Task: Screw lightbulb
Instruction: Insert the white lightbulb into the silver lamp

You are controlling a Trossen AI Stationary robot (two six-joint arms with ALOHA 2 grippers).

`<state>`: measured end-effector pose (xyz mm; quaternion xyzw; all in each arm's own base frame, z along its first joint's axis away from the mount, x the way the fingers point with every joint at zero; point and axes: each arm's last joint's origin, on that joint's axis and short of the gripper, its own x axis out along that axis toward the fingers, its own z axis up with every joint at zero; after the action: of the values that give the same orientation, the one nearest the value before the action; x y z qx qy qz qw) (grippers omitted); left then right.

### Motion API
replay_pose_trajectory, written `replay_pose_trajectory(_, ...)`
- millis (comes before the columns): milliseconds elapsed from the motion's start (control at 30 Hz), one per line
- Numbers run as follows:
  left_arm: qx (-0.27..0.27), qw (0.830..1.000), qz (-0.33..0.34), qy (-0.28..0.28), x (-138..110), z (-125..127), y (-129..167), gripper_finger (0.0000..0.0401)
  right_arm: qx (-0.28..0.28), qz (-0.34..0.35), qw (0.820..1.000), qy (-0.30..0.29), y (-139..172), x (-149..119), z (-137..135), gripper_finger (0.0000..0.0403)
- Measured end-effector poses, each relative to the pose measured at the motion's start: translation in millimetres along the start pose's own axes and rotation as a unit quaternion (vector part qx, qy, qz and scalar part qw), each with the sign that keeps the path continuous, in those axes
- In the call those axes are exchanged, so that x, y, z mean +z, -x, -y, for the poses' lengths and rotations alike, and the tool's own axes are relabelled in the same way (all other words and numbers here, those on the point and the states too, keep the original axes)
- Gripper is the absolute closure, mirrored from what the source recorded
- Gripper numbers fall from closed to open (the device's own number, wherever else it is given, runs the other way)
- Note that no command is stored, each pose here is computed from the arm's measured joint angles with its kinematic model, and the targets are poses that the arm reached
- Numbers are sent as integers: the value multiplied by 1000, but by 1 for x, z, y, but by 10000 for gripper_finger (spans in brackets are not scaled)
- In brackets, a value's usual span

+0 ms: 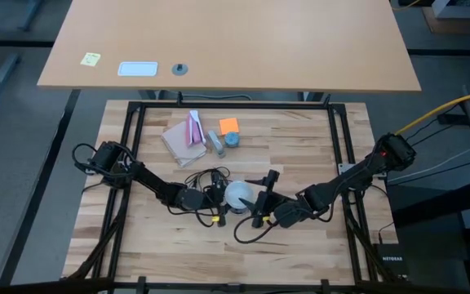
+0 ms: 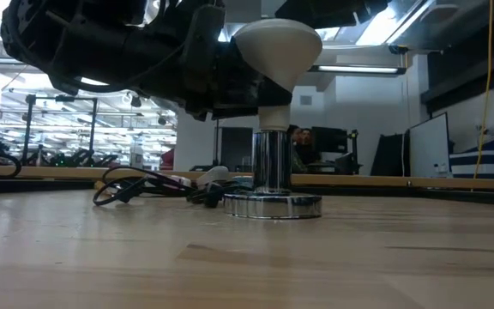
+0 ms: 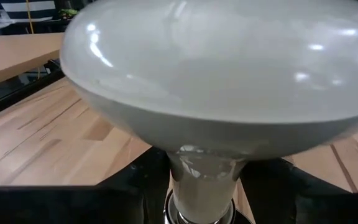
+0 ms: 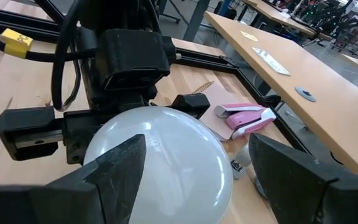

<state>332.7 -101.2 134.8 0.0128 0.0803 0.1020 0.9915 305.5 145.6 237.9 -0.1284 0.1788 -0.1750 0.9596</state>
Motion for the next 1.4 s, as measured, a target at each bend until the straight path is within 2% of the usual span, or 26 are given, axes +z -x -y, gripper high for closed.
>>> replay_pose_trajectory(400, 2, 1000, -12, 28, -2, 1, 0, 235, -9, -2, 1000, -3, -4, 0, 4, 111)
replay_pose_trajectory(867, 2, 1000, -23, 21, -4, 1, 0, 235, -15, 3, 1000, -6, -2, 4, 7, 111)
replay_pose_trajectory(1067, 2, 1000, -24, 19, -4, 0, 0, 235, 6, 31, 999, -4, 20, 20, 14, 111)
replay_pose_trajectory(1200, 2, 1000, -23, 18, -4, 0, 0, 235, 39, 47, 998, -20, 43, 28, 13, 111)
replay_pose_trajectory(1300, 2, 1000, -24, 17, -4, 0, 0, 235, 69, 37, 996, -38, 53, 23, 2, 111)
replay_pose_trajectory(1400, 1, 1000, -24, 17, -5, 0, 0, 235, 92, -1, 995, -50, 54, 8, -13, 111)
